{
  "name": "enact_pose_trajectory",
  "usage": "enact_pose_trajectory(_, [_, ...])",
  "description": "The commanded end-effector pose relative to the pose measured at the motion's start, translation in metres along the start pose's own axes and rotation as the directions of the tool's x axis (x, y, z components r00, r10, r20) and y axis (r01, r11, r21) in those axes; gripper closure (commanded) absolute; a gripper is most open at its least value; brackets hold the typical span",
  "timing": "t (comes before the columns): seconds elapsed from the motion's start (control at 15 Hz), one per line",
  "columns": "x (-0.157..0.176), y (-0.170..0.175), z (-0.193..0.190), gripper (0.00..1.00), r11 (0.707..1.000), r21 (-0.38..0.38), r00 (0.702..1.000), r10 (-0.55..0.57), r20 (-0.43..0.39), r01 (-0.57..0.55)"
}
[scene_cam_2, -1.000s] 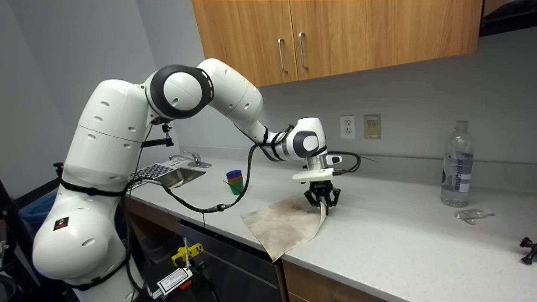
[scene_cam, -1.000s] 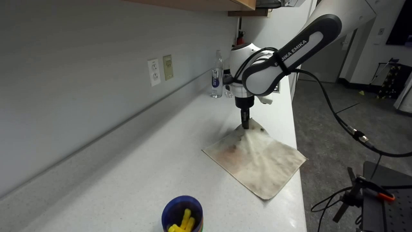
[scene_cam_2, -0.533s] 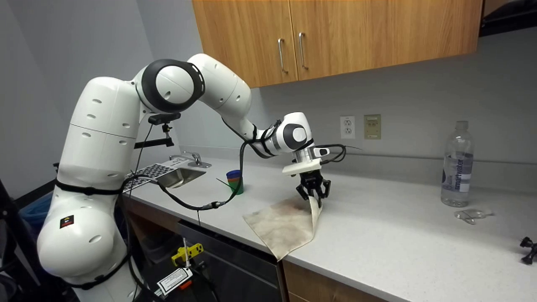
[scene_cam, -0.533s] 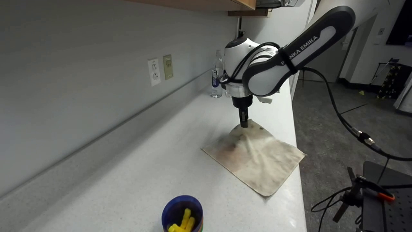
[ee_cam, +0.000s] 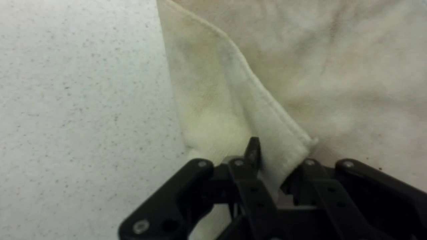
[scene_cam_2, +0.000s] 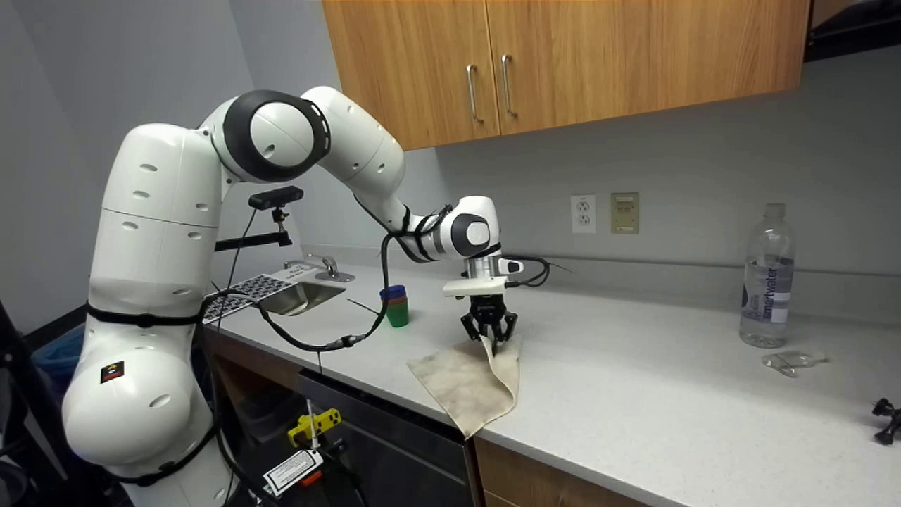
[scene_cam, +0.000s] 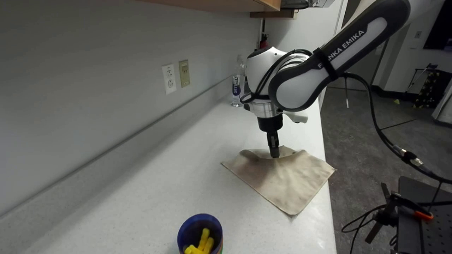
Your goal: Fold the white towel
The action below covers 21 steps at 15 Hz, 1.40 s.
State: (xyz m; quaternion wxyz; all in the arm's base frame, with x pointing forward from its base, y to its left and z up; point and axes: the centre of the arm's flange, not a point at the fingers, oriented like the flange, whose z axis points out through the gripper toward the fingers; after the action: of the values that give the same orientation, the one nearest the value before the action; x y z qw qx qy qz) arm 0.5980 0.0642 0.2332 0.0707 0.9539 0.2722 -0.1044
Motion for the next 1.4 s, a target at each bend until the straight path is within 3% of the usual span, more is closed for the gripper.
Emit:
enact_pose_trajectory(0.0, [-0.012, -0.020, -0.005, 0.97, 0.996, 0.081, 0.999, -0.034, -0.014, 0.036])
enact_pose_trajectory(0.2, [-0.005, -0.037, 0.005, 0.97, 0.984, 0.163, 0.998, -0.060, -0.030, 0.065])
enact_pose_trajectory(0.6, [-0.001, -0.054, 0.021, 0.97, 0.966, 0.236, 0.994, -0.107, -0.021, 0.109])
enact_pose_trajectory(1.07, [0.001, -0.069, 0.019, 0.97, 0.961, 0.231, 0.988, -0.153, -0.014, 0.152])
enact_pose_trajectory(1.33, [-0.001, -0.080, 0.010, 0.97, 0.970, 0.175, 0.985, -0.169, -0.020, 0.170])
